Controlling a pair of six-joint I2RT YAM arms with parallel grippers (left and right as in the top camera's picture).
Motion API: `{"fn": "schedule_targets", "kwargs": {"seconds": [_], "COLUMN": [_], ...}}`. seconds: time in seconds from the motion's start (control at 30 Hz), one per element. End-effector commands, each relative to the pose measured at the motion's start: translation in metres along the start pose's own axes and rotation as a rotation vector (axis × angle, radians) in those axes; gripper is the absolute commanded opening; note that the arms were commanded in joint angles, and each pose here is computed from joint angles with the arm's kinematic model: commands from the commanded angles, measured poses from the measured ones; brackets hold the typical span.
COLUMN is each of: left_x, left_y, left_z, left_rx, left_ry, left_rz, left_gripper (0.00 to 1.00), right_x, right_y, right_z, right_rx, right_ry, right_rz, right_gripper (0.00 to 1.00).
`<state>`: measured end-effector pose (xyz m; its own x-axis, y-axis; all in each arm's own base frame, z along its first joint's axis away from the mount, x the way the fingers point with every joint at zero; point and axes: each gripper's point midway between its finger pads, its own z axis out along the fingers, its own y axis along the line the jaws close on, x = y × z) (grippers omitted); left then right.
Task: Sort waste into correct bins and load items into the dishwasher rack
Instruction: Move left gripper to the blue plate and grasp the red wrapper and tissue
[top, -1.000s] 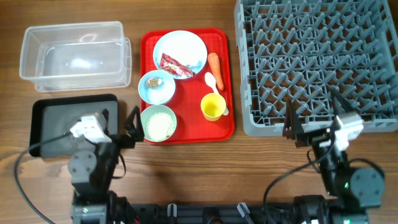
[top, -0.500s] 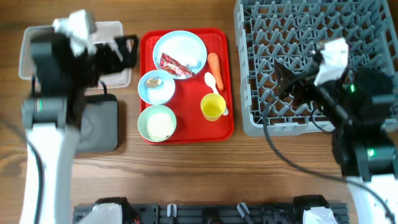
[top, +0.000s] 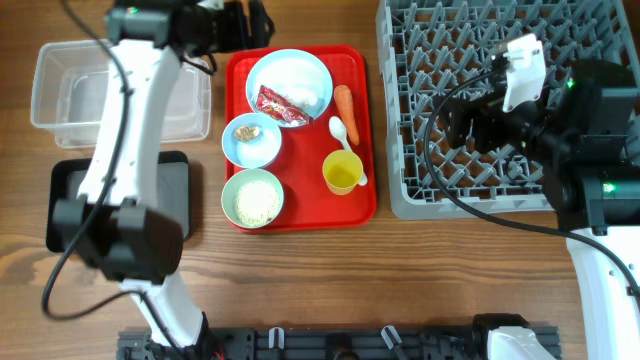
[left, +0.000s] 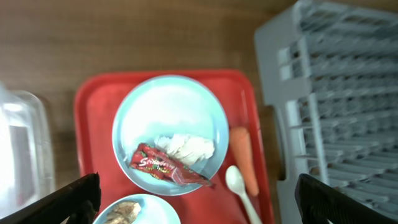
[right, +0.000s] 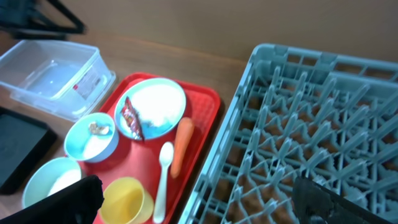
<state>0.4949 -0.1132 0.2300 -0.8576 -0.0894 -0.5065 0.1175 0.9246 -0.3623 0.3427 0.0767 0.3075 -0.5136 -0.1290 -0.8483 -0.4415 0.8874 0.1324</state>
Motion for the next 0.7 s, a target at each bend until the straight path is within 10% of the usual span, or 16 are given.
{"fn": "schedule_targets", "kwargs": {"seconds": [0.0,0.67], "left_x": [0.007,0.087], "left_y": [0.001,0.027], "left_z": [0.040,0.165], "left_rx": [-0.002,-0.290], "left_ry": [0.052,0.258], "left_rz": [0.020,-0.097], "left_gripper": [1.00,1.00], "right_x": [-0.006,0.003], "right_y": [0.006,0.007], "right_z": [-0.002,-0.001], "right_rx": [-0.036,-0.041], "right_ry": [-0.007,0.029], "right_rz": [0.015,0.034], "right_gripper": [1.00,1.00]}}
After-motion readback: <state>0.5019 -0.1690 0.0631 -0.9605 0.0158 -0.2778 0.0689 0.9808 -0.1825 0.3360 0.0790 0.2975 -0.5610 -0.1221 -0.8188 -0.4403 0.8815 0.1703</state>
